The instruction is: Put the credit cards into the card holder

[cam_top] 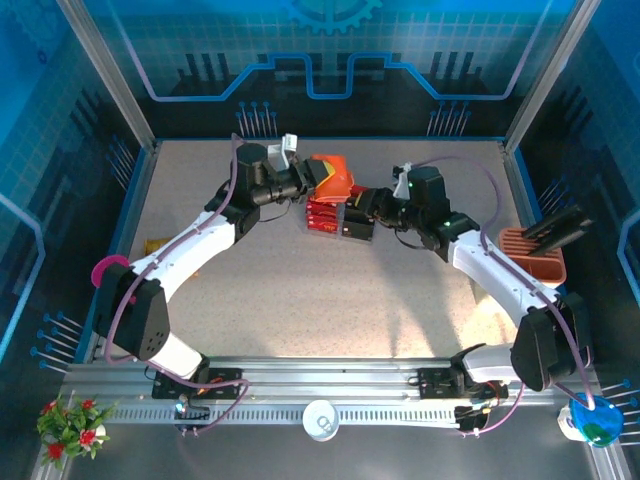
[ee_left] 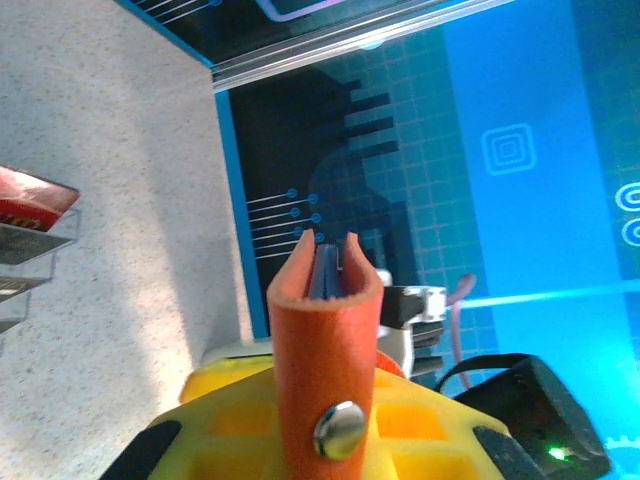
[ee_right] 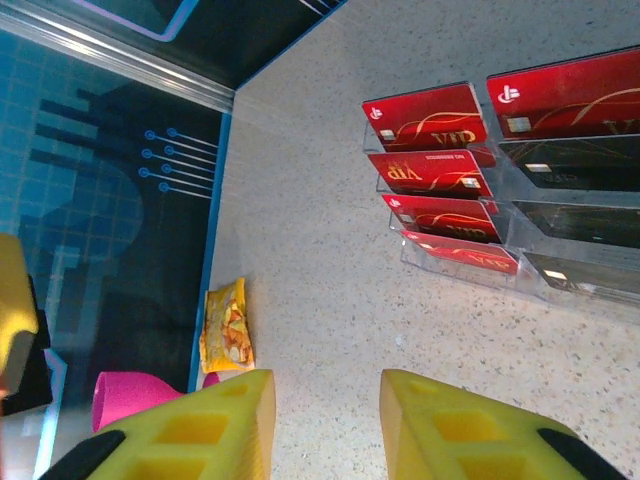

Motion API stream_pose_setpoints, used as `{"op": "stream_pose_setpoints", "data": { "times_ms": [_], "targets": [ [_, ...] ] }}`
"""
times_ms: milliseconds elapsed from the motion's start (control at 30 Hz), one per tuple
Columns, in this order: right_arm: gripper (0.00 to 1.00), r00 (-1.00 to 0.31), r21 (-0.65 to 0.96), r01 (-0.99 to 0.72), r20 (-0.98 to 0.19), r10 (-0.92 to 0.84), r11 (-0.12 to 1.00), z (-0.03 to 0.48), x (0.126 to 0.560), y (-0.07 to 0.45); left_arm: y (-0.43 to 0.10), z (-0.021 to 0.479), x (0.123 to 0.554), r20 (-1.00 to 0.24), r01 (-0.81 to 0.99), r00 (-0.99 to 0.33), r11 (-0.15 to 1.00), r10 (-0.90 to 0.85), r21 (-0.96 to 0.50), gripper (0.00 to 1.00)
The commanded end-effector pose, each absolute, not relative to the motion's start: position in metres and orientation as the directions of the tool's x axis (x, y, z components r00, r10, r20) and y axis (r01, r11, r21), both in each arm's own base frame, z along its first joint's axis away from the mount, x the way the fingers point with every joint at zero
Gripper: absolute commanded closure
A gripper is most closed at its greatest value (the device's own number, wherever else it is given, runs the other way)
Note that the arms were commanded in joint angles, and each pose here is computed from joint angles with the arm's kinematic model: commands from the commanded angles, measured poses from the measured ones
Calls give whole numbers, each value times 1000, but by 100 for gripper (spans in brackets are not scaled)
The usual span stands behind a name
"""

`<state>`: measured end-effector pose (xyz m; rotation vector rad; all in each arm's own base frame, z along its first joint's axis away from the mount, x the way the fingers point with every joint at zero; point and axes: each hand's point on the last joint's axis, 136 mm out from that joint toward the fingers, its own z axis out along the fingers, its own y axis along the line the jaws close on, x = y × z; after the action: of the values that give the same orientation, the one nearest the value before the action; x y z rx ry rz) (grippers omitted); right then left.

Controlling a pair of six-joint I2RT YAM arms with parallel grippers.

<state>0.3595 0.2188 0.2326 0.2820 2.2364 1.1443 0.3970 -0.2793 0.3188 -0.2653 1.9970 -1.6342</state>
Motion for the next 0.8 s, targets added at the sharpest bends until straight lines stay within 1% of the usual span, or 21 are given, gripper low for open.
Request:
{"op": "stream_pose_setpoints", "data": {
  "times_ms": [0,100,133,167,267,367,400,533,633,700,767],
  "targets": [
    [65,-762,859,-165,-423,491,484,273,363,225,-285,333,395,-267,211,-840,170,-472,-963,100],
    [64,-748,871,-198,-430,505,449,288,363,225,-285,333,395,-255,203,-839,158,-481,-966,100],
    [61,-740,871,-212,-439,510,444,294,362,224,-285,332,395,-254,202,-838,159,-483,-967,100],
    [58,-731,867,-225,-451,512,444,301,360,223,-284,332,395,-254,201,-838,160,-484,-966,100],
    [41,-702,838,-261,-506,501,480,318,352,218,-284,329,395,-251,195,-838,165,-484,-967,100],
    [29,-687,792,-282,-560,463,541,328,348,217,-285,324,394,-246,185,-841,172,-481,-968,100],
    [27,-686,782,-286,-571,452,554,329,349,218,-285,324,394,-246,185,-843,171,-479,-968,100],
    [26,-693,765,-287,-581,426,577,332,360,225,-288,324,393,-249,189,-846,172,-471,-967,100],
    [27,-703,757,-282,-581,409,590,328,370,232,-290,324,392,-249,190,-849,171,-466,-967,100],
    [32,-708,752,-280,-582,401,597,325,375,235,-290,324,392,-250,190,-849,171,-465,-967,100],
    [39,-707,746,-268,-582,402,609,321,379,234,-291,324,392,-249,189,-850,172,-465,-967,100]
  ]
}}
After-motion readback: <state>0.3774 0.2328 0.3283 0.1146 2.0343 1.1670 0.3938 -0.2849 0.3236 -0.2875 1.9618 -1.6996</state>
